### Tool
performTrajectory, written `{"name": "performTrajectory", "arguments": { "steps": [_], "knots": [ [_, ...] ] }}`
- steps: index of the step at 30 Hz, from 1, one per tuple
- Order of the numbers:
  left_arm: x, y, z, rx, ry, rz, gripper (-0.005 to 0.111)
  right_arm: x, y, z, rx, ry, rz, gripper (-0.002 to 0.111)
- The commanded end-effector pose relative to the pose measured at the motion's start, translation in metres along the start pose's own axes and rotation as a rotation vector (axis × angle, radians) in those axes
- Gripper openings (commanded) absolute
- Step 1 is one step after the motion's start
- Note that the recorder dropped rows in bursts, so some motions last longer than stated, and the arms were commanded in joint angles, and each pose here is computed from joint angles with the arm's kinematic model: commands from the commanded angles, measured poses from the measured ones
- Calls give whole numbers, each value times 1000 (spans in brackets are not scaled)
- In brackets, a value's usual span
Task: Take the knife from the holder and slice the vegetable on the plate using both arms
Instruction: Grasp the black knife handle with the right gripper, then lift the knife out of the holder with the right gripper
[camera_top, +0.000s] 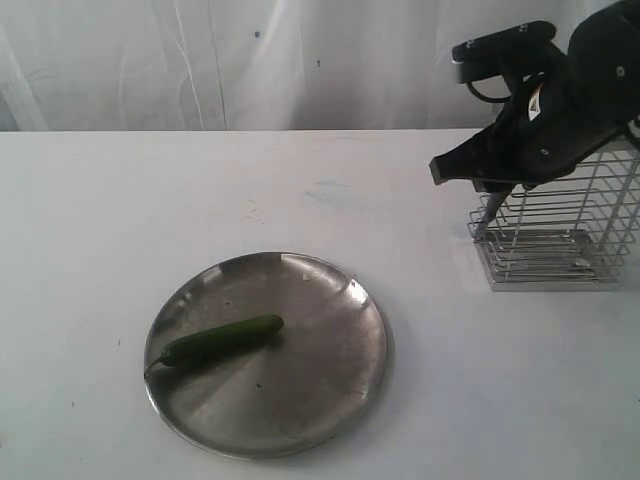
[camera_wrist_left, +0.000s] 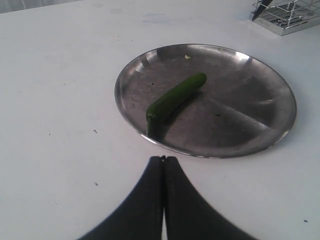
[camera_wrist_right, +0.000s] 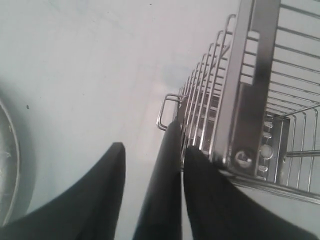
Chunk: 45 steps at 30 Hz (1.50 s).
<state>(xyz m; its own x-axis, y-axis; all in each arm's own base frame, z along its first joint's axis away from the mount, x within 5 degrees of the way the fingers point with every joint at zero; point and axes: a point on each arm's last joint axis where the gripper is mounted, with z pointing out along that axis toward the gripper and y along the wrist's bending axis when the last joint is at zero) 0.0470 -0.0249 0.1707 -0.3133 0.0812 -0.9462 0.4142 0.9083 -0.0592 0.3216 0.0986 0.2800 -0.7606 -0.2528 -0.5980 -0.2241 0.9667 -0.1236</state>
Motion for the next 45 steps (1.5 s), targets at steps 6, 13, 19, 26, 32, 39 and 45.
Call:
{"name": "performTrajectory", "arguments": {
  "steps": [6,13,19,26,32,39,45],
  "knots": [
    [1,0,0,0,2,-9,0,-2,-7,-2,51,2,-42,18],
    [1,0,0,0,2,-9,0,-5,-11,-19,70,13,-28,8],
    [1,0,0,0,2,-9,0,-5,-17,-50,79,-34,-10,8],
    [1,0,0,0,2,-9,0,0,-24,-94,80,-91,20,8],
    [1,0,0,0,2,-9,0,7,-27,-129,46,-160,42,8],
    [1,0,0,0,2,-9,0,13,-28,-147,21,-185,61,8],
    [1,0,0,0,2,-9,0,20,-27,-167,-32,-221,82,8]
  ]
}}
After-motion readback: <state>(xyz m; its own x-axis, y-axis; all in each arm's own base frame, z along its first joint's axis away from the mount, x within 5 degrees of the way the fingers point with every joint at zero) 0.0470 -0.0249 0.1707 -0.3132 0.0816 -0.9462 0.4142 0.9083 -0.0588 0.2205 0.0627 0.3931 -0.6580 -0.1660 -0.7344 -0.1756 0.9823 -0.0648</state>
